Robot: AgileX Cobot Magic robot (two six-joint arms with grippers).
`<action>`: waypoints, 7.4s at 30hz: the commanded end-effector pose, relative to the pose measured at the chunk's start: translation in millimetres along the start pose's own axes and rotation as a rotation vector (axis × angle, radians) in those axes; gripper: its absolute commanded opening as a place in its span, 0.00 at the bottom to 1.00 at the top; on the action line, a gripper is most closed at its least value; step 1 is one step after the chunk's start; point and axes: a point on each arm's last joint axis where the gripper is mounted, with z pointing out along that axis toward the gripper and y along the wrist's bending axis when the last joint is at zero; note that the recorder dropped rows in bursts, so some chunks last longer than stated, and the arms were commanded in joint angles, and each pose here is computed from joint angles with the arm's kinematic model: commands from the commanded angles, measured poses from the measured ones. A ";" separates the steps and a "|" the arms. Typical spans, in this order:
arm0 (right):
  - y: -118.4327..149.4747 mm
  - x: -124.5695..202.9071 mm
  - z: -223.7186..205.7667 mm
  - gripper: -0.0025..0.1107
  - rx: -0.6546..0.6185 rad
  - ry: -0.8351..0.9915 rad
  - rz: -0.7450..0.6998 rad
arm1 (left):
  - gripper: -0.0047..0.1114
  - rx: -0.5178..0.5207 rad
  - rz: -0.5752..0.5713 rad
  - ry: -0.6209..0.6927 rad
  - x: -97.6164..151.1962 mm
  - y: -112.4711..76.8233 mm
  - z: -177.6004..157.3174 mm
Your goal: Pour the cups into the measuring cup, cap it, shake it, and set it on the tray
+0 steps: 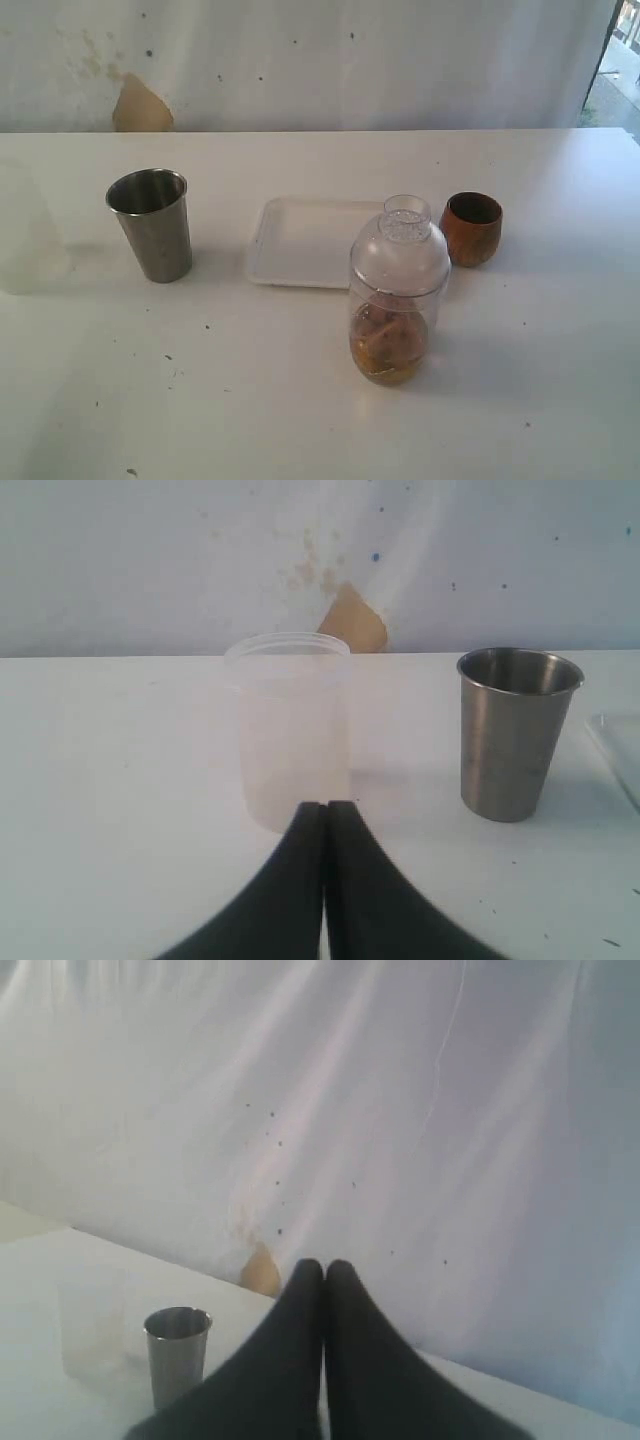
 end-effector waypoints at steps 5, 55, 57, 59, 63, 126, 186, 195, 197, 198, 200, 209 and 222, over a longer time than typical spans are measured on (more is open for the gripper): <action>6.3 13.6 -1.7 0.02 -0.054 0.137 0.110 | 0.04 -0.005 0.000 0.002 1.8 0.2 0.0; 36.4 242.7 160.2 0.93 -0.174 0.563 -0.006 | 0.04 -0.005 0.000 0.002 1.8 0.2 0.0; 35.3 247.7 160.7 0.93 -0.163 0.587 -0.028 | 0.04 -0.005 0.000 0.002 1.8 0.2 0.0; 31.1 251.8 162.0 0.93 -0.111 0.602 -0.040 | 0.04 -0.005 0.000 0.002 1.8 0.2 0.0; 26.7 255.6 166.8 0.93 -0.046 0.570 -0.036 | 0.04 -0.005 0.000 0.002 1.8 0.2 0.0; 36.0 296.8 233.7 0.56 0.022 0.468 -0.043 | 0.04 -0.005 0.000 0.002 1.8 0.2 0.0; 31.2 173.7 271.2 0.02 -0.066 0.325 -0.040 | 0.04 -0.002 0.000 0.001 1.8 0.1 0.0; 7.6 180.9 268.8 0.02 0.171 0.383 0.235 | 0.04 -0.001 0.000 0.001 1.8 0.0 0.0; 7.2 181.1 267.1 0.02 0.192 0.346 0.307 | 0.04 -0.001 0.000 0.001 1.8 0.0 0.0; 25.5 178.8 268.8 0.02 -0.007 0.370 0.106 | 0.04 -0.001 0.000 0.001 1.8 0.0 0.0; 37.4 180.3 267.8 0.02 -0.113 0.411 -0.012 | 0.04 -0.003 0.000 0.001 1.8 0.1 0.0; 1.0 184.0 263.9 0.02 0.236 0.381 0.346 | 0.04 -0.001 0.000 0.001 1.8 0.0 0.0; 0.9 183.3 259.6 0.02 0.267 0.351 0.401 | 0.04 -0.001 0.000 0.001 1.8 0.0 0.0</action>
